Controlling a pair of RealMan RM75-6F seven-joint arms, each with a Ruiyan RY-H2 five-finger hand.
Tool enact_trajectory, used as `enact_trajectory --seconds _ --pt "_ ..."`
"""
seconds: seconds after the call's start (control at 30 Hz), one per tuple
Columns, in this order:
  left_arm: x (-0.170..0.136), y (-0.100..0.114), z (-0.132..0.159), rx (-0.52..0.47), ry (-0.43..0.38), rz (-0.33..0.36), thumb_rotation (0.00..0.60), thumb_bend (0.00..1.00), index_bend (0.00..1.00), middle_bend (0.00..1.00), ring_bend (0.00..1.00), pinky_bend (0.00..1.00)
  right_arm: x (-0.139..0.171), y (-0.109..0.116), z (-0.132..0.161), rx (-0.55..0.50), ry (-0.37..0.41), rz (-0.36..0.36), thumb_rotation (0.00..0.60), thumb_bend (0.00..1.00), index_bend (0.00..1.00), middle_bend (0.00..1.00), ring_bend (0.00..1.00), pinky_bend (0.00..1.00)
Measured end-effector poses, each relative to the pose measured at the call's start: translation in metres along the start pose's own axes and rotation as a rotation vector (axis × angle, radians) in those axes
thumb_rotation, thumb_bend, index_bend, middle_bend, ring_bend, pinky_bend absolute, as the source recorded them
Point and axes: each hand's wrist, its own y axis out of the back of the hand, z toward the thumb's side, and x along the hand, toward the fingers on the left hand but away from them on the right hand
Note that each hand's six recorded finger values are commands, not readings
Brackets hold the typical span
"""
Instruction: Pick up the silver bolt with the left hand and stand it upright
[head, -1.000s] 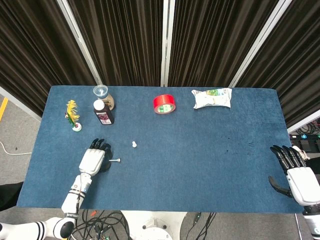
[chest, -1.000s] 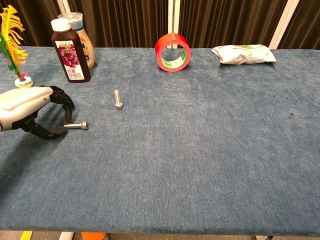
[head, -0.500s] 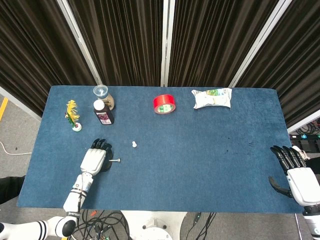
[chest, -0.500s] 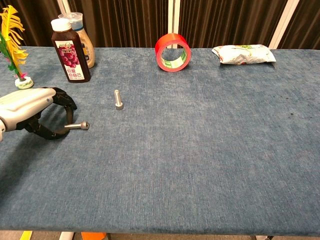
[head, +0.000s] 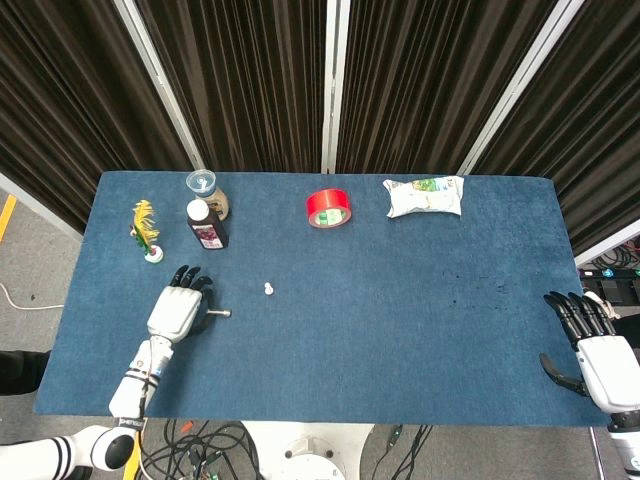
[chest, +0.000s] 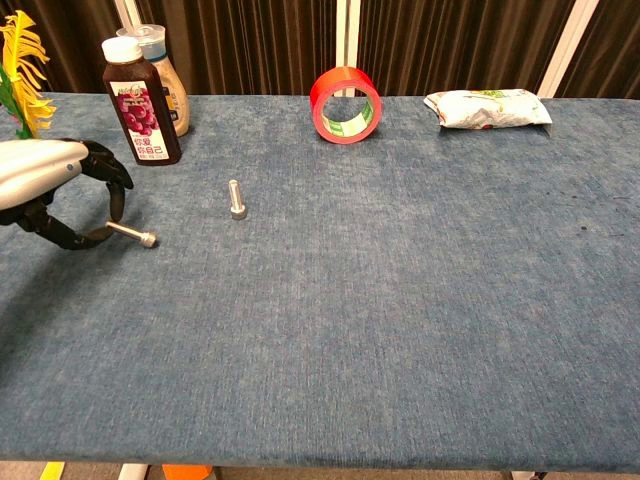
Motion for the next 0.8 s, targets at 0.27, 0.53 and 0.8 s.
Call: enact_trajectory --seconds 0.27,0.53,0.8 --pt "0.000 0.008 -0.002 0.097 -0.020 -0.031 0.600 0.42 0.54 0.22 0.05 0.02 0.001 0.000 -0.002 -0.002 -0.006 -0.001 0.600 0.26 0.05 0.09 0.00 0.00" --pt "-0.001 0.019 -0.004 0.216 -0.035 -0.041 0.600 0.42 0.53 0.22 0.05 0.02 0.002 0.000 -0.004 -0.003 -0.014 -0.002 0.600 0.26 0.05 0.09 0.00 0.00" --pt "-0.001 0.025 0.002 0.325 -0.056 -0.047 0.600 0.42 0.53 0.22 0.05 0.02 0.002 -0.002 -0.006 -0.006 -0.019 0.001 0.600 0.26 0.05 0.09 0.00 0.00"
